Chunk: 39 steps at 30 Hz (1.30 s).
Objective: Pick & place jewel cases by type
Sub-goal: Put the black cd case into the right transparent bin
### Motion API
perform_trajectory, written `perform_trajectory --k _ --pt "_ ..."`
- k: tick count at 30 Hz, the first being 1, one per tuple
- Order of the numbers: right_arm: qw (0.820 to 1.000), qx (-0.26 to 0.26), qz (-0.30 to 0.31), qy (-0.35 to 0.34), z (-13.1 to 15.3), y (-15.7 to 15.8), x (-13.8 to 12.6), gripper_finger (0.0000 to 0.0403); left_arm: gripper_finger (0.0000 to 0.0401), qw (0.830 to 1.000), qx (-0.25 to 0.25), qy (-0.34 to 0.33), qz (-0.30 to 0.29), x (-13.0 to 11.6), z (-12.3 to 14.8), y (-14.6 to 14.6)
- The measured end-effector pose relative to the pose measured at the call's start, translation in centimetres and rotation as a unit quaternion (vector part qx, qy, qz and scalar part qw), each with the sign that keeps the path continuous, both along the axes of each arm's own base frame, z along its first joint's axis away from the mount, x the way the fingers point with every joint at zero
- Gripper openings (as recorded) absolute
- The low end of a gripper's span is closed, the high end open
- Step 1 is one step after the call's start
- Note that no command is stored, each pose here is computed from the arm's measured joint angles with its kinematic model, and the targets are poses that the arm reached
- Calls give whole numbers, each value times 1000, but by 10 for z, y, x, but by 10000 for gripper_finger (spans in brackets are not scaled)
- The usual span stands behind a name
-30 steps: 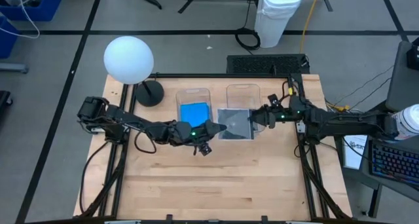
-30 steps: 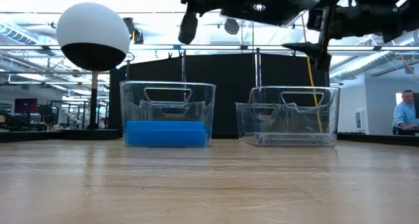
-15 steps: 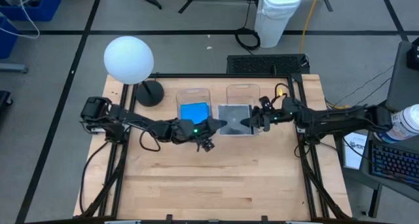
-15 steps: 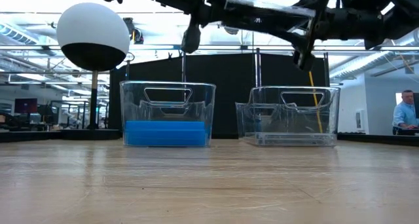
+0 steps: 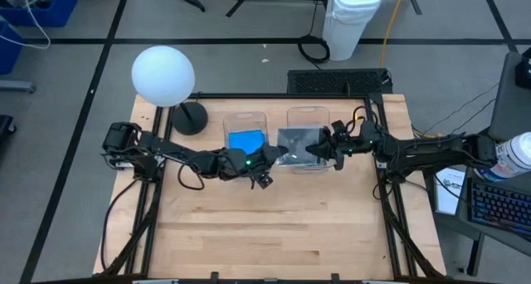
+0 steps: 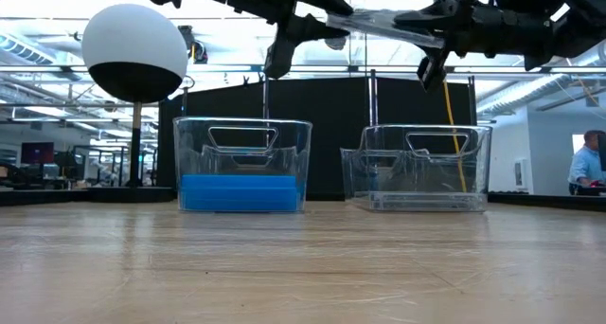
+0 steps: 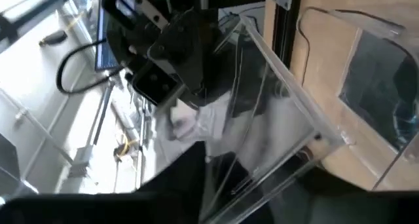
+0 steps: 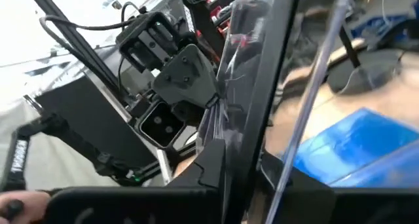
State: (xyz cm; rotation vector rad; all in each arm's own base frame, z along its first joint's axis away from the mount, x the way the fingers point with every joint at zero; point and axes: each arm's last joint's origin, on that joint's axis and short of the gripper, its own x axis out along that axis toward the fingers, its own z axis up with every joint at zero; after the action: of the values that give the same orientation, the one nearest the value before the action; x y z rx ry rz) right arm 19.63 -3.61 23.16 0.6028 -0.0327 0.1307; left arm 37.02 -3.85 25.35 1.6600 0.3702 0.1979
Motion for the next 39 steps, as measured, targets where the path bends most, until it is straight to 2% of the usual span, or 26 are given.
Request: perform_trajectory --k 5,9,13,16,18,23,27,29,31,33,36,39 --pt "999 -32 -5 -15 3 -1 -1 9 221 999 -6 -34 40 -2 6 -8" --pt "999 -44 -6 -30 7 0 -3 11 272 993 -5 -68 98 -6 12 -18" --pt "997 -65 -6 -46 12 1 -7 19 298 983 14 -58 174 -12 13 -26" --pt "994 -99 -4 -52 14 2 -9 11 298 970 12 -60 234 -19 18 -31" --pt "990 -131 -1 -58 15 3 -11 8 288 959 -7 -76 272 -25 24 -33" --pt "979 -202 6 -20 7 2 -14 13 222 957 -50 -110 264 -66 40 -31" --pt "969 -243 -31 41 -3 -4 -17 11 134 939 -154 -184 248 -114 53 -19" --pt "962 -254 -61 80 -9 -9 -19 8 87 930 -215 -205 218 -141 56 -10" --pt "958 -248 -98 106 -11 -15 -21 8 43 924 -279 -200 167 -163 53 -5" --pt "961 -219 -121 120 -12 -19 -24 10 12 913 -345 -187 114 -181 49 -1" --pt "968 -165 -142 125 -12 -25 -28 12 14 886 -417 -193 66 -200 51 3" --pt "969 -117 -154 152 -16 -29 -32 7 20 875 -441 -189 63 -208 44 5"
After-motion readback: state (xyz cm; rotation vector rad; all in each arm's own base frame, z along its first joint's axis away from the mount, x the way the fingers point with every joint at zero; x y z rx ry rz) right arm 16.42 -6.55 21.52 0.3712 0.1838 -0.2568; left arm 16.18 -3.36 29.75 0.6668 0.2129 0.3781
